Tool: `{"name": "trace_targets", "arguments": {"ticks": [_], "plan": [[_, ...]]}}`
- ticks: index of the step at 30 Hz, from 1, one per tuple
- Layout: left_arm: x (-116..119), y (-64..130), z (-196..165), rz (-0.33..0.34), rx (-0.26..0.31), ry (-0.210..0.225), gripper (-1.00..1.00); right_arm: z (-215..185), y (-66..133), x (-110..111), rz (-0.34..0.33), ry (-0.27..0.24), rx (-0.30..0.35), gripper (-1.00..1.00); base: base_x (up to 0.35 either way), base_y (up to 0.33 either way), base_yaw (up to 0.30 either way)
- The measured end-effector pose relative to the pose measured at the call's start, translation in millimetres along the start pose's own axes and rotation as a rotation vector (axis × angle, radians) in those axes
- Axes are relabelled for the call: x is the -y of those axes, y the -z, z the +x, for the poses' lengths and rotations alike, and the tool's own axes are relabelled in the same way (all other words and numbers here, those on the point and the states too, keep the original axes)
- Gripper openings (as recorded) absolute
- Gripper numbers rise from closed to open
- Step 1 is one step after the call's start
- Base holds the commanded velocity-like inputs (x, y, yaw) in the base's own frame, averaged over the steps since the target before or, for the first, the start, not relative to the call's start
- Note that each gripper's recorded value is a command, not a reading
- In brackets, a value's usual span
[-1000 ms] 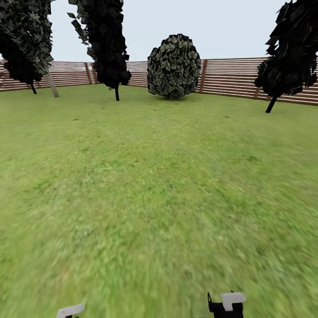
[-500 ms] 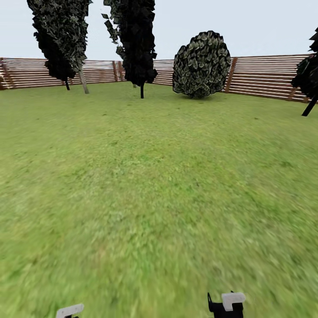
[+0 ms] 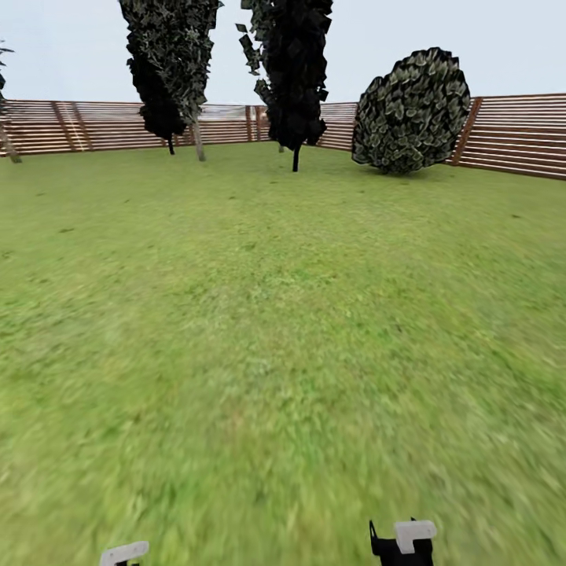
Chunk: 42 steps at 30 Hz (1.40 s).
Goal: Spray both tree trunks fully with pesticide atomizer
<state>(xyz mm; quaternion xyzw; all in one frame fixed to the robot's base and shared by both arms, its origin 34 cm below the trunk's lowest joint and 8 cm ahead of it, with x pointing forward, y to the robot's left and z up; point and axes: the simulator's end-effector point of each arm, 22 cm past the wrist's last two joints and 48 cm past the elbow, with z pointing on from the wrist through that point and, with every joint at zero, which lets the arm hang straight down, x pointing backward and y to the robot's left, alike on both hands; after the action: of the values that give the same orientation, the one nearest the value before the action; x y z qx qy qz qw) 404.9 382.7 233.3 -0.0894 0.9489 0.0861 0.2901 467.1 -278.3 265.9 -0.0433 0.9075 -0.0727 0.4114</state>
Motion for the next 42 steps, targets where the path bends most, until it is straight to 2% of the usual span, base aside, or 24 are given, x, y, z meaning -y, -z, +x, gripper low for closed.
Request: {"name": "trace_targets", "arguments": {"ticks": [42], "plan": [[-1.1, -1.4, 11.6, -0.003, -0.025, -0.005, -1.00, 12.6, 0.4, -1.7, -0.004, 0.003, -0.026, 1.00, -0.205, 0.244, 0.282]]}}
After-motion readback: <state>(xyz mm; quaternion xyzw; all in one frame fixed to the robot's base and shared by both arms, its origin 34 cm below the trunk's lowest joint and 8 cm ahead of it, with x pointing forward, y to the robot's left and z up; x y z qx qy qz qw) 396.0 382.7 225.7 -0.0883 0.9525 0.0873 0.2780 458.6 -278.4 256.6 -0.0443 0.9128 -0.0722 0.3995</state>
